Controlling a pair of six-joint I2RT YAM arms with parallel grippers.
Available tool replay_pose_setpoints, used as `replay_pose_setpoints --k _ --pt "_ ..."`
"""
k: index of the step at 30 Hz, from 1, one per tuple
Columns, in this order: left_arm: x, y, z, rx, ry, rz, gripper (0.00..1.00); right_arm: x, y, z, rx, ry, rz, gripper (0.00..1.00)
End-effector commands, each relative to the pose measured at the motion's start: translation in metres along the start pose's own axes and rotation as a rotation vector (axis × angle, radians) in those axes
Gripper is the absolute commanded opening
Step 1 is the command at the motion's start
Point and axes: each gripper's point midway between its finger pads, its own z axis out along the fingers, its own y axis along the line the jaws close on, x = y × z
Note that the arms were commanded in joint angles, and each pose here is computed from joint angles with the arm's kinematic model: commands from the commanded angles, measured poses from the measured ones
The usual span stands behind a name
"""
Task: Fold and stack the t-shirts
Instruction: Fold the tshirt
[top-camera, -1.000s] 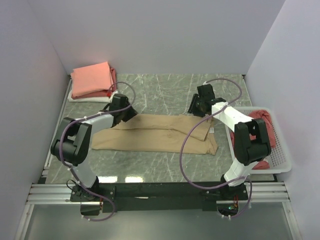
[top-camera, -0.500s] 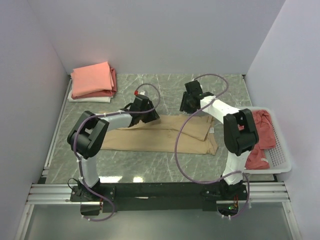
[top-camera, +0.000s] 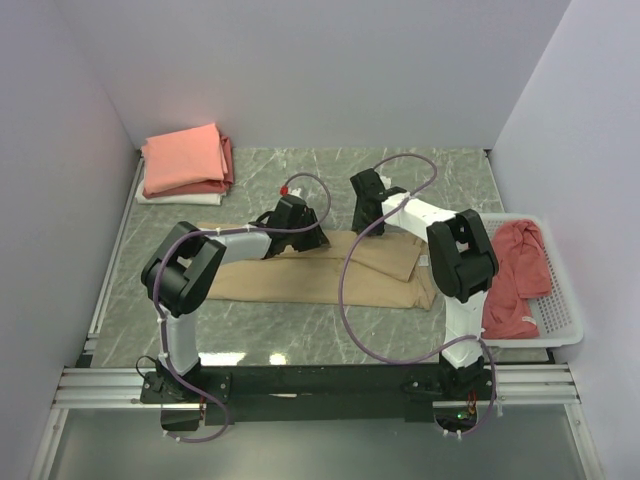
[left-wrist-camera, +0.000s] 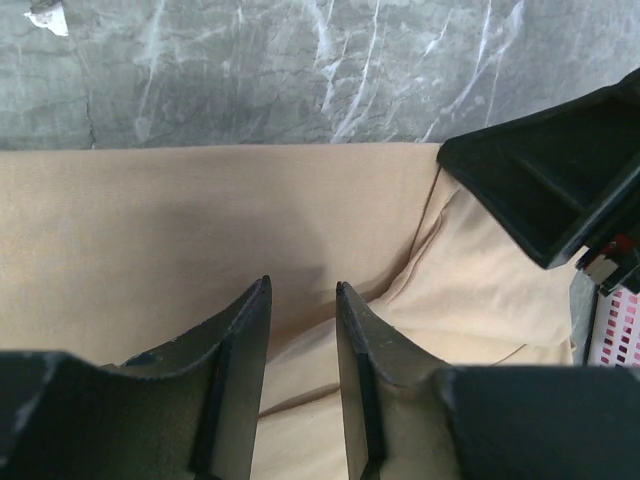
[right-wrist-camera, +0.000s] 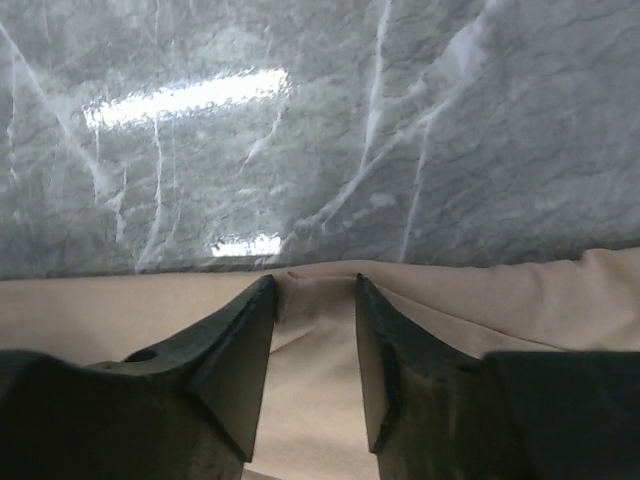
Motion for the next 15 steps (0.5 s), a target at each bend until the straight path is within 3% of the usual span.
replay_pose_setpoints --k 1,8,15 --pt "-0.004 -0.015 -0.006 0.062 -0.017 0.018 0.37 -0.017 0.002 -0.007 0.034 -0.063 0.034 0.43" --pt "0.002 -0.019 -0.007 0.092 -0.002 0.017 0.37 -0.022 0.004 -0.024 -0.01 -0.1 0.075 0.12" --pt "0.005 -0.024 -0.009 0.12 0.002 0.02 0.37 -0.02 0.005 -0.049 -0.057 -0.123 0.096 0.04"
